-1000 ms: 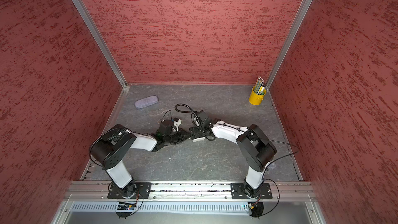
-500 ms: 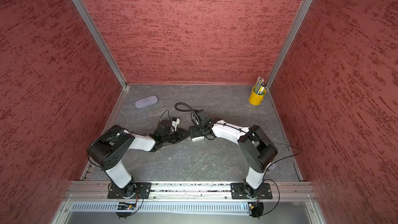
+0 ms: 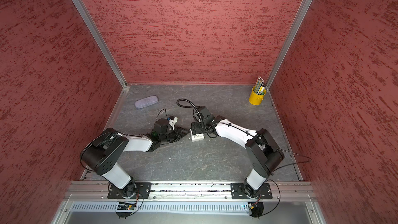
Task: Take the necklace out of the lift-off lid jewelry box
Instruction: Close the lid on the jewelry box.
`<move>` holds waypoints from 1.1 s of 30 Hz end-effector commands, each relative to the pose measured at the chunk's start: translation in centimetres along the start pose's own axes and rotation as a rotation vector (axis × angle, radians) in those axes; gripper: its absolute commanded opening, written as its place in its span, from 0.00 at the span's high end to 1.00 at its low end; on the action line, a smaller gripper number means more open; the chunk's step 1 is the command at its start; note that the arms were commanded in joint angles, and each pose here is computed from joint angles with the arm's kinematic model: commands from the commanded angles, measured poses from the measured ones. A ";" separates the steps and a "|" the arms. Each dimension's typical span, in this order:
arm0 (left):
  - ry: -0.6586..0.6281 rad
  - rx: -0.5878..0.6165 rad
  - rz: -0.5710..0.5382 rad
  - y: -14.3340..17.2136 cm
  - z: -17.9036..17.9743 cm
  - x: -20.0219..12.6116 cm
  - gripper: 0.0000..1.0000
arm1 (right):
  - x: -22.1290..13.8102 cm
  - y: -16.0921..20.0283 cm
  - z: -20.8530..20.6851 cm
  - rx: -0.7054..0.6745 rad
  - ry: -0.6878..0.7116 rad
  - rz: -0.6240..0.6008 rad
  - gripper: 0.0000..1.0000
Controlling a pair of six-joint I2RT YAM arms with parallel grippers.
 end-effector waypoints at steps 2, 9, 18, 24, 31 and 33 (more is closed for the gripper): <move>-0.005 0.048 0.035 0.6 -1.6 0.5 0.59 | 0.2 0.2 -0.8 0.041 -0.029 -0.017 0.25; -0.028 0.040 0.046 0.2 -1.0 1.9 0.59 | 2.1 1.2 -1.2 0.045 -0.038 0.021 0.35; -0.064 0.028 0.061 -0.1 0.3 2.9 0.68 | 3.6 2.3 -1.8 0.046 -0.033 0.046 0.42; -0.080 0.026 0.060 -0.2 1.0 3.2 0.73 | 4.2 2.7 -1.9 0.041 -0.031 0.056 0.44; -0.077 0.040 0.064 -0.7 0.9 3.9 0.74 | 5.2 3.0 -2.3 0.045 -0.025 0.062 0.49; -0.079 0.050 0.063 -1.0 0.7 4.0 0.74 | 5.3 2.9 -2.4 0.047 -0.026 0.058 0.51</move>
Point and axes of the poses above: each gripper's point midway between its finger pads, its own x axis out along the fingers, its own z axis along the line the jaws close on, y = z × x, the point moved 5 cm from there along -x, back along the fingers, and after that the axes turned 5 degrees about -x, right-handed, at the moved point
